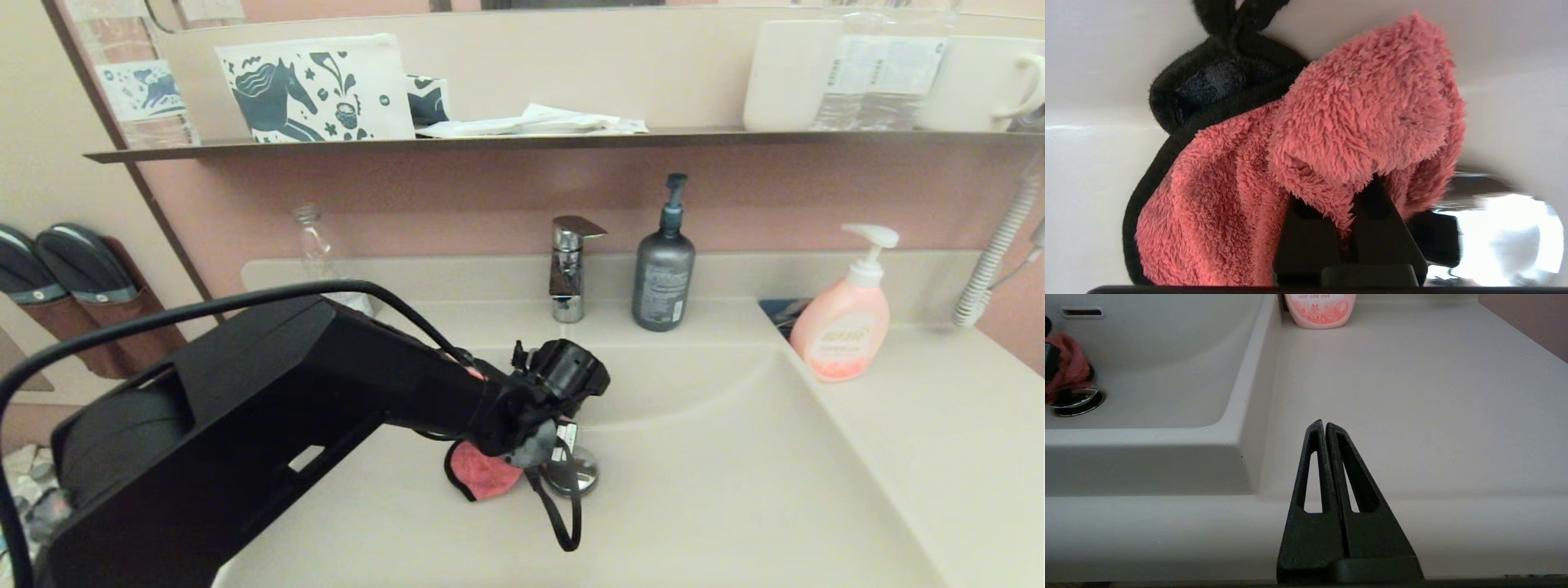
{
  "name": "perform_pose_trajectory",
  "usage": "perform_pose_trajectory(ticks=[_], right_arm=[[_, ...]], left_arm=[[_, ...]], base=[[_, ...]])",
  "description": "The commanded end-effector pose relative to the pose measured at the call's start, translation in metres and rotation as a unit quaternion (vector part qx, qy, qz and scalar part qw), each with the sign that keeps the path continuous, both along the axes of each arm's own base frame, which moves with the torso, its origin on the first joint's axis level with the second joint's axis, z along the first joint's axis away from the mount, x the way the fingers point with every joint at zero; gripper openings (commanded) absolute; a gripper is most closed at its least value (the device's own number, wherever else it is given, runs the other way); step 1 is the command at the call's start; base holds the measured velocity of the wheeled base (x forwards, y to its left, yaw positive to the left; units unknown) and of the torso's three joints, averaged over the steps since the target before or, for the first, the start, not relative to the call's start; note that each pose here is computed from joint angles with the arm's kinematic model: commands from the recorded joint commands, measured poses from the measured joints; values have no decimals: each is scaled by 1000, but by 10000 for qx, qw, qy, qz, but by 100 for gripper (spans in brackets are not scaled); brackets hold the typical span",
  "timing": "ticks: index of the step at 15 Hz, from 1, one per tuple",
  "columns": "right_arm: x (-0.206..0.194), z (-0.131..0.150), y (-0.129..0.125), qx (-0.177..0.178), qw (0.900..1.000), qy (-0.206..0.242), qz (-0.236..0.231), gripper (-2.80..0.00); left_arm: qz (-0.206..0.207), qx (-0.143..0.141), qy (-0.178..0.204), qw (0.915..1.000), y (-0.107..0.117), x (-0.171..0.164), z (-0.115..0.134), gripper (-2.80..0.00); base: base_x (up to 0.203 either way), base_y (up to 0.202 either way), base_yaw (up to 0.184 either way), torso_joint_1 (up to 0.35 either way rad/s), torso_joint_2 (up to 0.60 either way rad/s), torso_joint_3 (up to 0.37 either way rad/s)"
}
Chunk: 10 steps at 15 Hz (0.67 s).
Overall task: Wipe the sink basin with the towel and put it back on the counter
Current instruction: Wipe the sink
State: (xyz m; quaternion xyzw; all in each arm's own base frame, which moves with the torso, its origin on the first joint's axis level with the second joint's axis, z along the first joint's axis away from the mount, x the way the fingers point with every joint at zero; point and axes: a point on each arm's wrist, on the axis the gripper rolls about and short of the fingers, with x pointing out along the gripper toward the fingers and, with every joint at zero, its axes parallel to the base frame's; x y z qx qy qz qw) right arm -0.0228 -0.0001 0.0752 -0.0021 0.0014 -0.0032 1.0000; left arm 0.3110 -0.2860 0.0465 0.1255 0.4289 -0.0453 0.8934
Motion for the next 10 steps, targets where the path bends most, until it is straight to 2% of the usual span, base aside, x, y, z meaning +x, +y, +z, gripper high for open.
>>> perform_pose_trajectory(ticks=[1,7,10], right_arm=[[0,0,0,-2,10000,9,1,-280],[0,0,0,-2,10000,9,1,-280],[0,0,0,-2,10000,9,1,-280]], left_arm=[[-195,-77,22,9998,-20,-11,2,-280],[-299,-350,173,9988,-58,-44,27,-280],[-364,-393,252,9982,-68,-59,34,-280]], base=[[0,0,0,0,0,0],[0,0,0,0,0,0],[0,0,0,0,0,0]])
